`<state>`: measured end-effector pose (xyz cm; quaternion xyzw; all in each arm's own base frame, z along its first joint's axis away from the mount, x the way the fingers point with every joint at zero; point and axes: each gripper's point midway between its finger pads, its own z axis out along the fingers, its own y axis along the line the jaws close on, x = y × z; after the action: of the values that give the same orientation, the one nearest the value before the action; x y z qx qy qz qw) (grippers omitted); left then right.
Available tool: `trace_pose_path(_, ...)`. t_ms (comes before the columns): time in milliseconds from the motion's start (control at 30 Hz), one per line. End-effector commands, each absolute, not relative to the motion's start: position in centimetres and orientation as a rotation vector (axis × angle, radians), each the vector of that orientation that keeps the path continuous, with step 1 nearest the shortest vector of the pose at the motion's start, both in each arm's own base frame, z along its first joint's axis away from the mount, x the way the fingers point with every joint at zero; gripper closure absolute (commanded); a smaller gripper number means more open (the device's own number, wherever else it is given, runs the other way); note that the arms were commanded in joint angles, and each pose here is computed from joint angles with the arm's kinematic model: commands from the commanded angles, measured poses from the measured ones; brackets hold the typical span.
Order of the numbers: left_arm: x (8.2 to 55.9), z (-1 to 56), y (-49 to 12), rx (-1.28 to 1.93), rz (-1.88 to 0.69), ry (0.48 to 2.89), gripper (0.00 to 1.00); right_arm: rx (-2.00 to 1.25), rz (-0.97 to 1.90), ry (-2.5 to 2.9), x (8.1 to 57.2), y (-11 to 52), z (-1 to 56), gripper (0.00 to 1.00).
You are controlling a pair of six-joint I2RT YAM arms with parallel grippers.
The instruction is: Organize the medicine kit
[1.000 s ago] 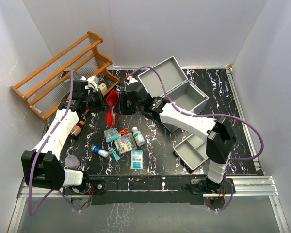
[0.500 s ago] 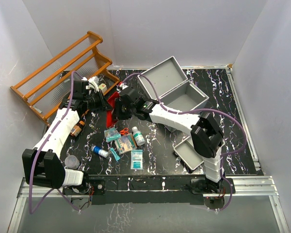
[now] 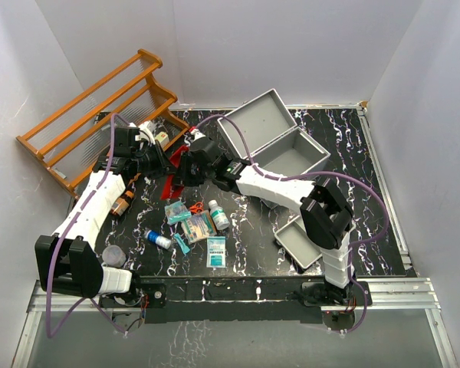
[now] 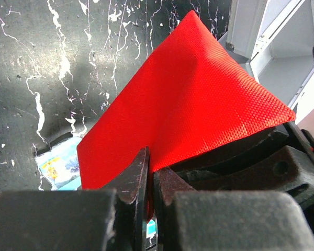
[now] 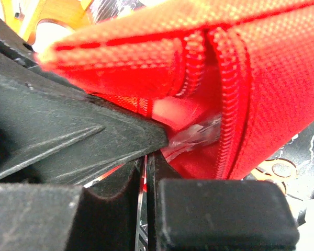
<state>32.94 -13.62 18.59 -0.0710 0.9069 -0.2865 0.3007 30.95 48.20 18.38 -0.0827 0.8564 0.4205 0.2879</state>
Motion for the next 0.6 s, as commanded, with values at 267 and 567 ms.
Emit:
trace_pose_path(267, 32.7, 21.7, -14.6, -0.257, -0.840, 2.404, 1.00, -0.232, 1.012, 2.214, 32.5, 47.4, 18.9, 0.97)
trace_pose_path(567, 32.5, 21.1, -14.6, -0.280, -0.845, 2.423, 1.00, -0.241, 1.101, 2.120, 32.5, 48.0, 21.8, 0.94)
